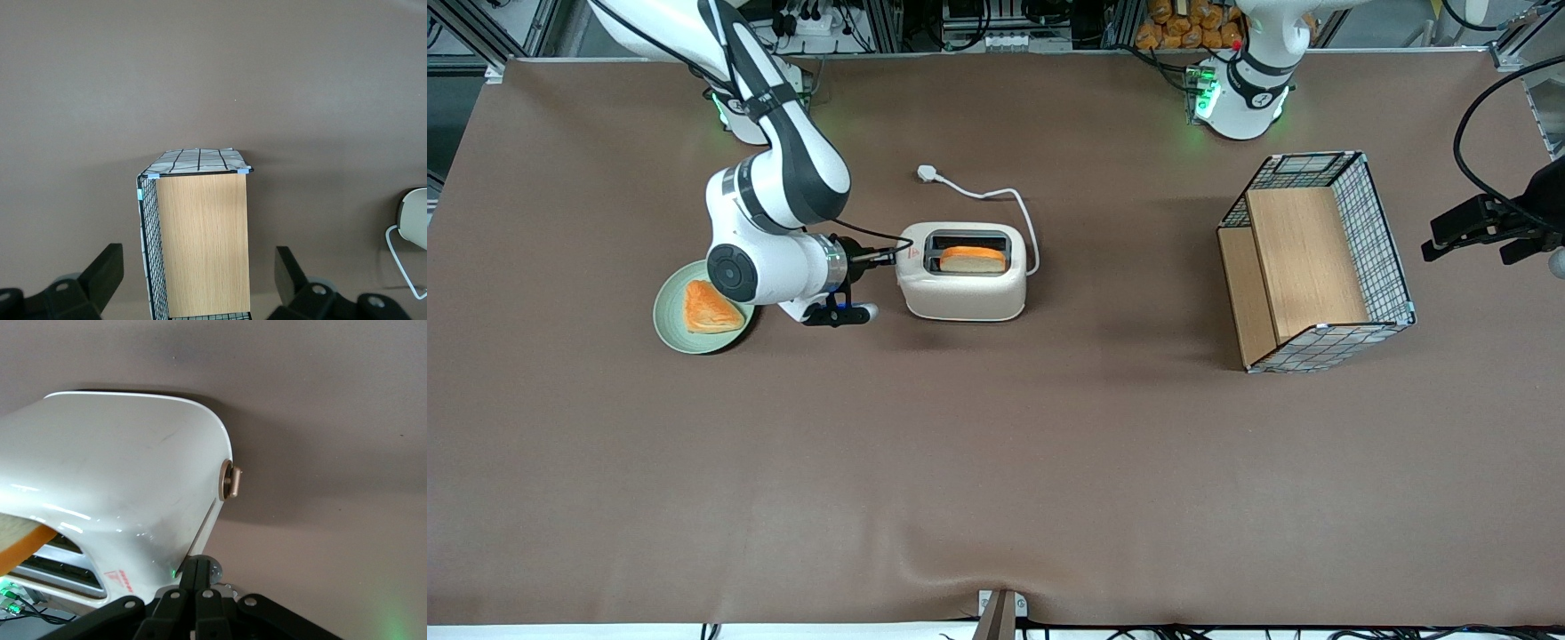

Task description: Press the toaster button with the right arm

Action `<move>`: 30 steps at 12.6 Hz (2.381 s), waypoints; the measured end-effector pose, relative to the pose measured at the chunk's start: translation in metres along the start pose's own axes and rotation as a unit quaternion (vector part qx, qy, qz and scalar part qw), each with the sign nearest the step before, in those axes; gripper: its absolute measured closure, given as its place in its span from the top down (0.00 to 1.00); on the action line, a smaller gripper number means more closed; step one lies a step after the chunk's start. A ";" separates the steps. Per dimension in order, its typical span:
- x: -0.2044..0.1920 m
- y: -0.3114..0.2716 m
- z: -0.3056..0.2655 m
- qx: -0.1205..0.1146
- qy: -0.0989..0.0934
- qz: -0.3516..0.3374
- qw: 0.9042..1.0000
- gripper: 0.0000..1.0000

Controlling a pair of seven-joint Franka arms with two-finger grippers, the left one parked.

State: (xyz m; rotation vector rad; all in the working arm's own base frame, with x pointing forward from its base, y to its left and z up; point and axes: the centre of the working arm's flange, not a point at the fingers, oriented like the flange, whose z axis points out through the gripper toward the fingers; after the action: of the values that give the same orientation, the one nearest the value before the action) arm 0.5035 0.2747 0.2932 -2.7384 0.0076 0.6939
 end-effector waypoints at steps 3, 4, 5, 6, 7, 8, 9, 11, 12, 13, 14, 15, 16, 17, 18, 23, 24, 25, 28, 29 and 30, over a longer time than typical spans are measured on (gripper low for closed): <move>0.002 0.004 0.001 0.005 -0.002 0.007 1.000 0.01; 0.003 0.008 0.003 0.013 -0.004 0.012 1.000 0.01; 0.005 0.013 0.005 0.025 -0.006 0.014 1.000 0.01; 0.007 0.019 0.008 0.036 -0.009 0.017 0.999 0.01; 0.008 0.024 0.010 0.045 -0.012 0.019 0.999 0.01; 0.009 0.029 0.012 0.053 -0.014 0.022 0.998 0.01; 0.011 0.031 0.014 0.059 -0.015 0.026 0.998 0.01; 0.014 0.036 0.022 0.066 -0.016 0.033 0.997 0.01; 0.016 0.039 0.027 0.072 -0.018 0.034 0.997 0.01; 0.019 0.043 0.033 0.079 -0.020 0.035 0.996 0.01; 0.021 0.047 0.038 0.085 -0.022 0.036 0.995 0.01; 0.024 0.050 0.042 0.089 -0.024 0.038 0.995 0.01; 0.026 0.052 0.046 0.091 -0.025 0.041 0.995 0.01; 0.028 0.054 0.049 0.092 -0.025 0.041 0.995 0.01; 0.029 0.055 0.051 0.093 -0.025 0.042 0.994 0.01; 0.031 0.057 0.053 0.098 -0.026 0.047 0.994 0.01; 0.031 0.057 0.054 0.099 -0.026 0.047 0.994 0.01; 0.031 0.057 0.054 0.099 -0.026 0.048 0.994 0.01; 0.031 0.057 0.053 0.100 -0.027 0.046 0.994 0.01; 0.031 0.056 0.051 0.100 -0.028 0.045 0.994 0.01; 0.030 0.054 0.049 0.101 -0.030 0.043 0.993 0.01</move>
State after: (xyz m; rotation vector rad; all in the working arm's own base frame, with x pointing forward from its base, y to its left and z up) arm 0.5027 0.2402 0.2223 -2.5345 0.1745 0.7559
